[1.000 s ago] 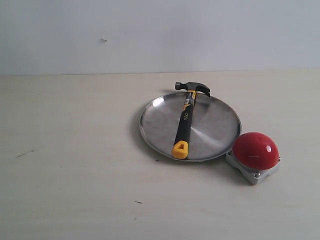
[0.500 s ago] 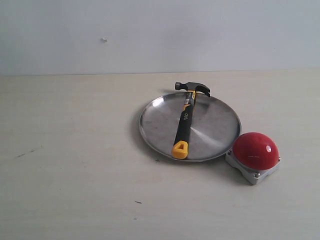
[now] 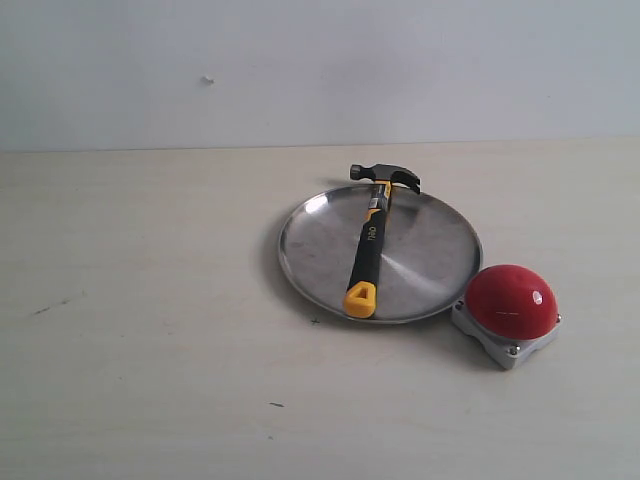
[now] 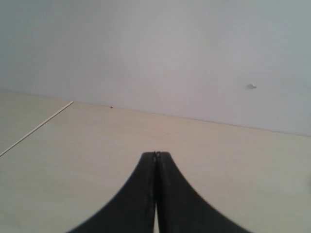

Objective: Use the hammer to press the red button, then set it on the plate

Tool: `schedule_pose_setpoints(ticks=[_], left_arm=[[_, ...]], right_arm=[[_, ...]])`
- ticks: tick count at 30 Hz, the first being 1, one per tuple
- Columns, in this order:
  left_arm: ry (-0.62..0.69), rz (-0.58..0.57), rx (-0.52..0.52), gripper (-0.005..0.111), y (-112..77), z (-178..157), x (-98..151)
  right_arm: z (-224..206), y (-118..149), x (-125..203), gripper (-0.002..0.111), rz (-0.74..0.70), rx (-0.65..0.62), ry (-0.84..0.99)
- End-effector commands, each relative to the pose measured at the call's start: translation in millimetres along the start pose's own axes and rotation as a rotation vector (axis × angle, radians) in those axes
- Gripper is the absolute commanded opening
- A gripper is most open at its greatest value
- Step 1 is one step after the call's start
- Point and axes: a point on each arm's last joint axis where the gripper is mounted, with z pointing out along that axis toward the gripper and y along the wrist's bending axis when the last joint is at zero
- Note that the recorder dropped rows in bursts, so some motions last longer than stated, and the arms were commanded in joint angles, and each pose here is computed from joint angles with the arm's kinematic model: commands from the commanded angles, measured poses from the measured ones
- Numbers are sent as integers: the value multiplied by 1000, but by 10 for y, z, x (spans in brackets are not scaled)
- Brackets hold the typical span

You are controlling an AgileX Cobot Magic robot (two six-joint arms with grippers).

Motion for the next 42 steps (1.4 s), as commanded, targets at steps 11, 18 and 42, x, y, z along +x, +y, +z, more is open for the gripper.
schedule_pose_setpoints(ticks=[11,18,42], left_arm=[[7,26,0,0,1,-3,14],[7,23,-1,0,1,-3,14],[7,23,-1,0,1,-3,14]], right_arm=[[-3,-4,10,0,-7,6,-2],[-3,-4,10,0,-7,6,-2],[-3,-4,11,0,-8,6,-2]])
